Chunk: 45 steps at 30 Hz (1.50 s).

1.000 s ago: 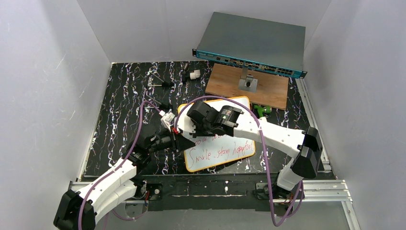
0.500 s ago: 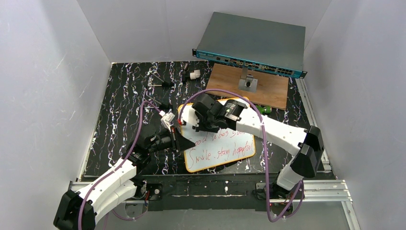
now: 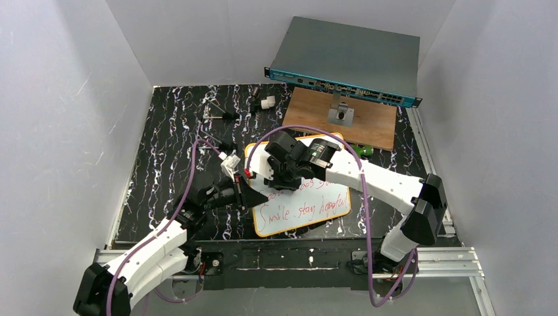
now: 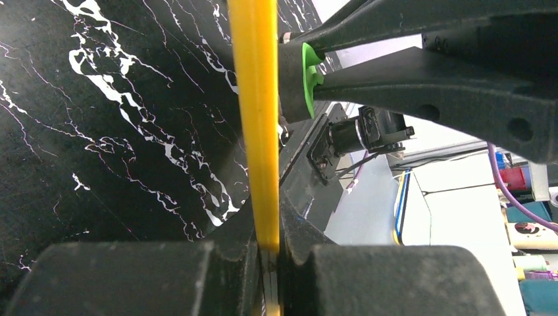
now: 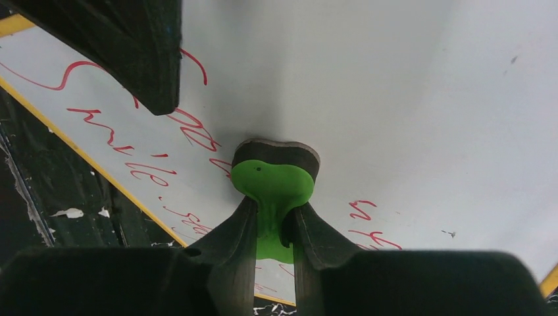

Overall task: Erase the whiteboard
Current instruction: Erase the whiteboard at the center of the board.

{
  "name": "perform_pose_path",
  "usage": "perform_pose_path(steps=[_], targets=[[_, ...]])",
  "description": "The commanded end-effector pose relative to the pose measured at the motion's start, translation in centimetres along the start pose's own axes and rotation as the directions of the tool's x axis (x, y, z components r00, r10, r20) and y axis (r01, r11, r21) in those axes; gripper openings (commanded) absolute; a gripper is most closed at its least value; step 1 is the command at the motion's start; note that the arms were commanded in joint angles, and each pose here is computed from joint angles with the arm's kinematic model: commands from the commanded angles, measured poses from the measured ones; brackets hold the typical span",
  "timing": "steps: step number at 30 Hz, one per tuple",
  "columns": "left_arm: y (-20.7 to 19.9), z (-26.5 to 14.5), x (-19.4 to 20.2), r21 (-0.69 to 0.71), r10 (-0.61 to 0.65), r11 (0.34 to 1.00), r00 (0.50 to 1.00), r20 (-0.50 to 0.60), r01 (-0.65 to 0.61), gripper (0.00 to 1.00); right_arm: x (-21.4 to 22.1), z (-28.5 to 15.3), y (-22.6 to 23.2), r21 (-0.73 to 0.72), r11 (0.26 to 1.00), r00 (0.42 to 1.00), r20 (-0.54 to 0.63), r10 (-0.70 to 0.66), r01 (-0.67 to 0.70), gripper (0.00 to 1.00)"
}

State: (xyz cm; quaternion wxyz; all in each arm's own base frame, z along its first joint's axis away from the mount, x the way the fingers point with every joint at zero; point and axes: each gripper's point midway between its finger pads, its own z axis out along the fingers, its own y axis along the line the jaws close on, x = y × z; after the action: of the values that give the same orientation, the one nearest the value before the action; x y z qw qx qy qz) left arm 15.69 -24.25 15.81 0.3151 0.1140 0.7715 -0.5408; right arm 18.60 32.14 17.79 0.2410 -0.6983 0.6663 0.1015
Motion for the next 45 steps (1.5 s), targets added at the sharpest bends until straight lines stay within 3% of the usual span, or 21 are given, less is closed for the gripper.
perform_pose_path(steps=[1,6,10,14,18,22,26,30,35,39,45], targets=[[-4.7,-0.7,-2.6,0.167,0.167,0.969,0.981,0.099,-0.182,0.00,-0.6,-0.7,-3.4,0.127,0.990,0.998,0.027,0.059,-0.062,0.01],[-4.7,-0.8,-2.6,0.165,0.171,0.968,0.980,0.105,-0.187,0.00,0.9,-2.4,-8.5,0.289,0.942,0.986,0.033,0.165,-0.167,0.01],[-4.6,-0.6,-2.6,0.167,0.170,0.968,0.980,0.104,-0.185,0.00,2.1,-2.8,-9.6,0.339,0.924,0.983,0.023,0.181,-0.178,0.01],[-4.5,-0.5,-2.7,0.163,0.164,0.970,0.981,0.106,-0.180,0.00,2.1,-2.3,-7.3,0.238,0.960,0.988,0.018,0.150,-0.150,0.01],[-4.4,-0.4,-2.8,0.157,0.162,0.971,0.981,0.111,-0.178,0.00,0.7,-1.2,-2.6,0.075,0.996,0.999,0.019,0.041,-0.042,0.01],[-4.3,-0.5,-2.8,0.153,0.164,0.972,0.980,0.113,-0.180,0.00,-0.4,-0.5,0.0,0.000,0.999,0.999,0.024,-0.033,0.033,0.01],[-4.3,-0.6,-2.8,0.150,0.164,0.972,0.980,0.116,-0.180,0.00,-0.2,-0.4,-3.2,0.150,0.989,1.000,-0.013,0.002,0.000,0.01],[-4.3,-0.6,-2.7,0.153,0.169,0.971,0.979,0.114,-0.185,0.00,1.2,-1.7,-8.3,0.330,0.938,0.993,-0.021,0.119,-0.106,0.01],[-4.2,-0.5,-2.6,0.154,0.167,0.971,0.980,0.112,-0.183,0.00,2.6,-2.8,-10.5,0.389,0.906,0.983,-0.010,0.185,-0.166,0.01],[-4.3,-0.4,-2.8,0.157,0.170,0.970,0.979,0.113,-0.186,0.00,3.0,-1.9,-8.3,0.291,0.945,0.987,-0.019,0.161,-0.149,0.01],[-4.2,-0.3,-2.7,0.156,0.169,0.970,0.979,0.113,-0.186,0.00,1.4,-0.9,-1.7,0.015,0.999,0.999,0.007,0.035,-0.035,0.01]])
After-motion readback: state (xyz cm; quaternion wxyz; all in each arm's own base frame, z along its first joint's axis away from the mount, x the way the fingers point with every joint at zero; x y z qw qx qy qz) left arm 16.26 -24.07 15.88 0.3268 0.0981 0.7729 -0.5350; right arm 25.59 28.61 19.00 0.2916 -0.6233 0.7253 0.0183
